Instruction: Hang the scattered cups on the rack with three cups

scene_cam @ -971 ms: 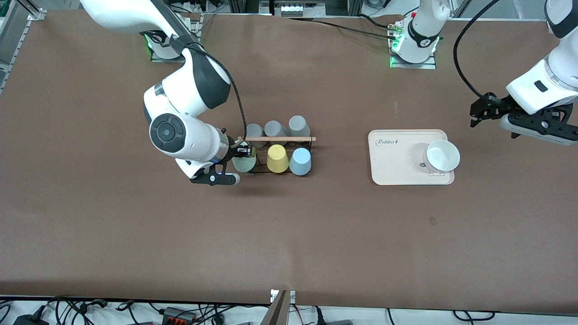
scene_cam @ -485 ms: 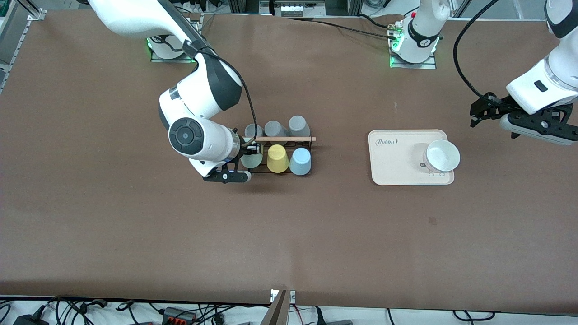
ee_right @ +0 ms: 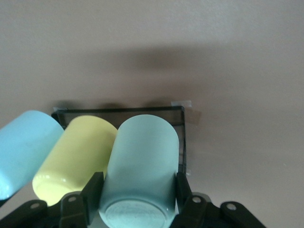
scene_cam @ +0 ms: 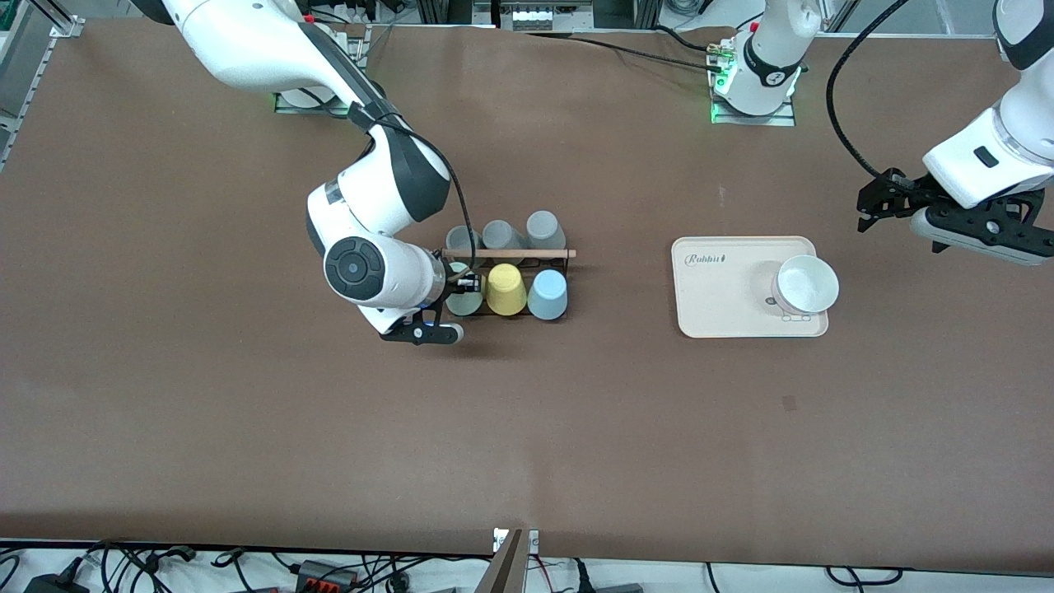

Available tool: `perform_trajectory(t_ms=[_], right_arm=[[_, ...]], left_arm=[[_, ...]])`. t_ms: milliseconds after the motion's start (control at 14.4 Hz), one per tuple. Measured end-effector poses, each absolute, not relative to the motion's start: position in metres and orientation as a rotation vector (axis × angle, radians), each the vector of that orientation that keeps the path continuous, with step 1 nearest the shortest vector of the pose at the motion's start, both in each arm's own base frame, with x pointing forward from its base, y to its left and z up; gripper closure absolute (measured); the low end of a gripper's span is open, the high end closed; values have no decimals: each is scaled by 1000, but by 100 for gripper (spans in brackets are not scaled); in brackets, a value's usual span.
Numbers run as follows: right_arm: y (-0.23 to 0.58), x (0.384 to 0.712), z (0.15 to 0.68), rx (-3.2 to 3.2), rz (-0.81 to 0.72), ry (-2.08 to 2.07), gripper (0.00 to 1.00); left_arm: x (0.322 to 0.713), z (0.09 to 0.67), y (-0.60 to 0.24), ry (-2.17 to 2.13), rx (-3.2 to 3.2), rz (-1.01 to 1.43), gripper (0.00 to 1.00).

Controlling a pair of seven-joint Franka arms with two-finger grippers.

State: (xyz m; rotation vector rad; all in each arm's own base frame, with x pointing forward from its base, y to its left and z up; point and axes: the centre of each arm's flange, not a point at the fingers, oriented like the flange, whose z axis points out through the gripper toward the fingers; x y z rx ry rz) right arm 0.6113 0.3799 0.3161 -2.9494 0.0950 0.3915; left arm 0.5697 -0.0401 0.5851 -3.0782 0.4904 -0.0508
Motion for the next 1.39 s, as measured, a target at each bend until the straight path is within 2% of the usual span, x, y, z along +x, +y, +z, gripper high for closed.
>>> perform_trajectory(t_ms=[347, 624, 832, 1040, 1387], right_arm=[[387, 609, 309, -2948, 384, 87, 34], [384, 615, 317, -2943, 358, 97, 1], [358, 640, 342, -2926, 284, 161, 0], [297, 667, 388, -2905, 219, 267, 0], [170, 673, 450, -2920, 339, 372, 0]], left_arm=[[570, 585, -40, 492, -3078, -51, 0], [570, 585, -40, 493, -3078, -51, 0], [570, 585, -40, 494, -3078, -51, 0], [570, 585, -40, 495, -3077, -51, 0], [570, 585, -40, 495, -3077, -51, 0]])
